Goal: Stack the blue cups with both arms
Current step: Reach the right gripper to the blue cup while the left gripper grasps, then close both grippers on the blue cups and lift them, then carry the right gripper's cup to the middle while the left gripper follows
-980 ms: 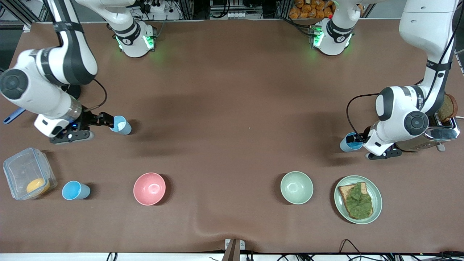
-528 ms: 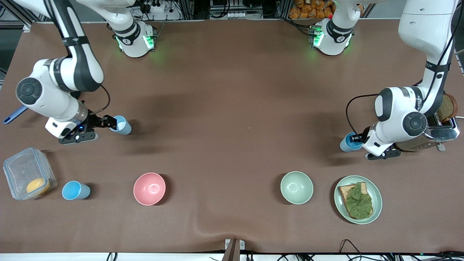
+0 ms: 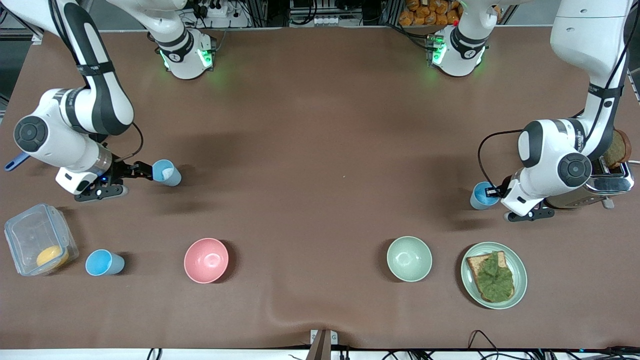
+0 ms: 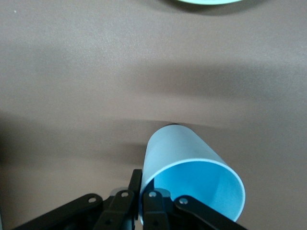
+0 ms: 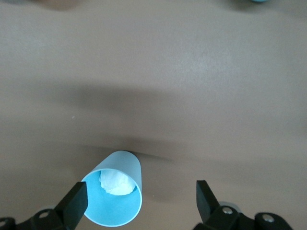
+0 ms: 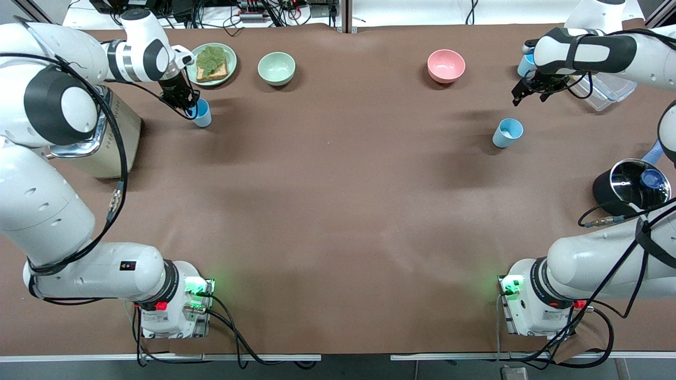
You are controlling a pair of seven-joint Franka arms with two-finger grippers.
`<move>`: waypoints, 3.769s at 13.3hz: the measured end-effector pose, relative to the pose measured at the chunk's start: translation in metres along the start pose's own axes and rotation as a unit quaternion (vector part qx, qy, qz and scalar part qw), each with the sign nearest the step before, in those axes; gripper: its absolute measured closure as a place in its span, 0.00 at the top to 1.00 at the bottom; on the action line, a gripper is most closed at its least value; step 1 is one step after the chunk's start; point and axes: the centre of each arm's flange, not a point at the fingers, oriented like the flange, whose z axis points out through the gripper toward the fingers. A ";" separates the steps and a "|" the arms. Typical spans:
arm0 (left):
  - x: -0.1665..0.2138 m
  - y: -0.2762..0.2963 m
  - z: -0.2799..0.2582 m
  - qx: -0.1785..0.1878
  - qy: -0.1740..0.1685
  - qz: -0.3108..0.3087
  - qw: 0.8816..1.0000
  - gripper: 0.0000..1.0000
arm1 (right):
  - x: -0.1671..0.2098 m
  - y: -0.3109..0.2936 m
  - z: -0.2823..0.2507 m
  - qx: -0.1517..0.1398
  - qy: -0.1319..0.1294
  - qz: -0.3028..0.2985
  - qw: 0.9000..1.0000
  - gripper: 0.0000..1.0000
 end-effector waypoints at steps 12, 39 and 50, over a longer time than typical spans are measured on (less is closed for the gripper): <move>0.000 0.013 -0.111 -0.011 0.050 0.008 0.999 0.04 | -0.025 0.000 0.067 0.002 -0.009 0.003 1.000 1.00; -0.017 0.025 -0.255 -0.027 0.016 0.017 0.999 0.04 | -0.007 -0.325 0.009 -0.010 0.010 0.060 0.998 0.03; -0.011 0.048 -0.229 -0.039 -0.012 0.030 0.999 0.04 | -0.070 -0.528 0.068 0.025 0.039 0.079 0.996 0.03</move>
